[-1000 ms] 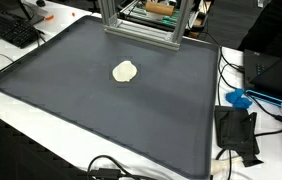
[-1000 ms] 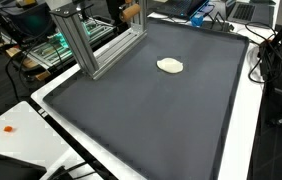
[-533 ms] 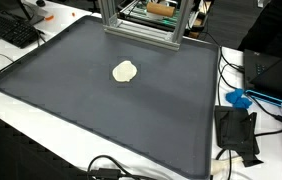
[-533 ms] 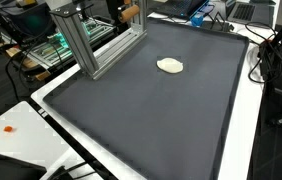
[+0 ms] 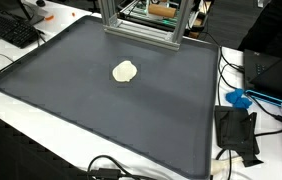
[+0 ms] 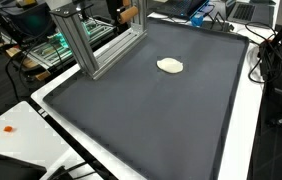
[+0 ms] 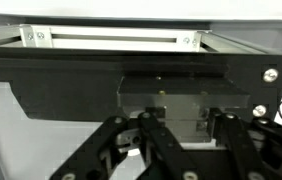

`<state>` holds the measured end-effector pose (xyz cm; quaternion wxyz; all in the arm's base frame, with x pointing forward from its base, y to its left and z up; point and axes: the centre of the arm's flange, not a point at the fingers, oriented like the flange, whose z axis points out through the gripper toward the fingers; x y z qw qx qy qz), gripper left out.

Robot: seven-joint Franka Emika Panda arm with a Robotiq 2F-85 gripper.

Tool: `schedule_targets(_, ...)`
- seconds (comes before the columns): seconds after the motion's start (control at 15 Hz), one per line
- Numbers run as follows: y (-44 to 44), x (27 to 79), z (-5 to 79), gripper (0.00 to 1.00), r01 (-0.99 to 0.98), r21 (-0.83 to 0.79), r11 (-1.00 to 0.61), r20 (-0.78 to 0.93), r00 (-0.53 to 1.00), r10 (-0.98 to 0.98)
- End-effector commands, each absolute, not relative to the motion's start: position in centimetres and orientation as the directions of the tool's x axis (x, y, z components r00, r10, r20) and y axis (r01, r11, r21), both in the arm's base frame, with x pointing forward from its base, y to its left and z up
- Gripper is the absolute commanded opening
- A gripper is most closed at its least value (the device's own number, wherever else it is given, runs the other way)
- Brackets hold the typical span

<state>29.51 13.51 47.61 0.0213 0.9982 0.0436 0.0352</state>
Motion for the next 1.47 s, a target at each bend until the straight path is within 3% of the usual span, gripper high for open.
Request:
schedule_targets(0.0, 12.7, 27.8, 47.1, 0.22, 0.061, 0.035, -0.998, 0.042, 0.997, 0.062)
schedule_targets(0.2, 12.6, 27.9, 47.0, 0.22, 0.061, 0.032, -0.998, 0.042, 0.997, 0.062)
schedule_targets(0.27, 12.6, 27.9, 47.1, 0.72, 0.056, 0.032, -0.998, 0.043, 0.997, 0.057)
schedule_targets(0.33, 12.5, 28.0, 47.1, 0.74, 0.057, 0.03, -0.998, 0.044, 0.997, 0.058)
schedule_targets(0.6, 12.3, 28.5, 48.1, 0.99, 0.043, 0.036, -0.998, 0.056, 0.997, 0.045)
schedule_targets(1.07, 12.2, 30.6, 50.3, 1.0, 0.032, 0.061, -0.998, 0.116, 0.993, 0.039)
schedule_targets(1.4, 12.6, 34.4, 50.9, 1.0, -0.141, 0.092, -0.986, 0.228, 0.967, -0.117)
